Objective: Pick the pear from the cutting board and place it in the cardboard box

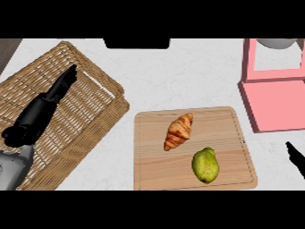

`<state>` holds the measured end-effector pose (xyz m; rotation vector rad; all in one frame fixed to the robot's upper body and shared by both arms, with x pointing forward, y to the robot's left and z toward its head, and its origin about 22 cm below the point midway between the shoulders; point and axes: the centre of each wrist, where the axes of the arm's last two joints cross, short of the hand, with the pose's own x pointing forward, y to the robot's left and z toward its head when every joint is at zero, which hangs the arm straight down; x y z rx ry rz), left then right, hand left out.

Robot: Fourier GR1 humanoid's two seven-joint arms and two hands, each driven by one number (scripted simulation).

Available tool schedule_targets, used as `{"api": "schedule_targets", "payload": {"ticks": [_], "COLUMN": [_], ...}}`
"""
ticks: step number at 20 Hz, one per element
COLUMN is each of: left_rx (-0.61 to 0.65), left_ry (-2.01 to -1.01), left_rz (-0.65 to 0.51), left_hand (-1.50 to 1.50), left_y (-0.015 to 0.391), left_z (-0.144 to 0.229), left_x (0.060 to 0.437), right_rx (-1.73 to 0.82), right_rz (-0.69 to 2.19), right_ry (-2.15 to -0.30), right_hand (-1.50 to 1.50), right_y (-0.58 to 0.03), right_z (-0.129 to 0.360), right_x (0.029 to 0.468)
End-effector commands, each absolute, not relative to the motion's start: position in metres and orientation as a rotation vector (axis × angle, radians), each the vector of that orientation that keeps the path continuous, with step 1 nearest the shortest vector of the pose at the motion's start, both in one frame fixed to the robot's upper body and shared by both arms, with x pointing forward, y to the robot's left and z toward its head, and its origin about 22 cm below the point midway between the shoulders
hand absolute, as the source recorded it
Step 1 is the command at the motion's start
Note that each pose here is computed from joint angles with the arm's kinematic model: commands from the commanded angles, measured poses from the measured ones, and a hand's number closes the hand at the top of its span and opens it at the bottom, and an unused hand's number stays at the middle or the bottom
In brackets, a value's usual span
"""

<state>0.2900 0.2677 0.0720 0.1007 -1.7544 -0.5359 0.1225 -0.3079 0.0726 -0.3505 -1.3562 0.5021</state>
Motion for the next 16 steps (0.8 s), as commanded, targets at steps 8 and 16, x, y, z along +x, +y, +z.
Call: {"api": "schedule_targets", "payload": {"ticks": [8,16], "left_rx": [0.109,0.101], "left_ry": [-1.744,-1.751], "left_rz": [-0.522,-0.521], "left_hand": [0.00,0.00], "left_y": [0.259,0.269], "left_z": [0.061,0.060], "left_x": [0.281,0.296], "right_rx": [-0.277,-0.384], "right_rz": [0.553,0.550], "right_ry": [-1.231,-1.173], "right_hand": [-1.50,-1.50], "right_y": [-0.256,-0.248], "right_z": [0.095,0.089], "right_x": [0.149,0.161]}}
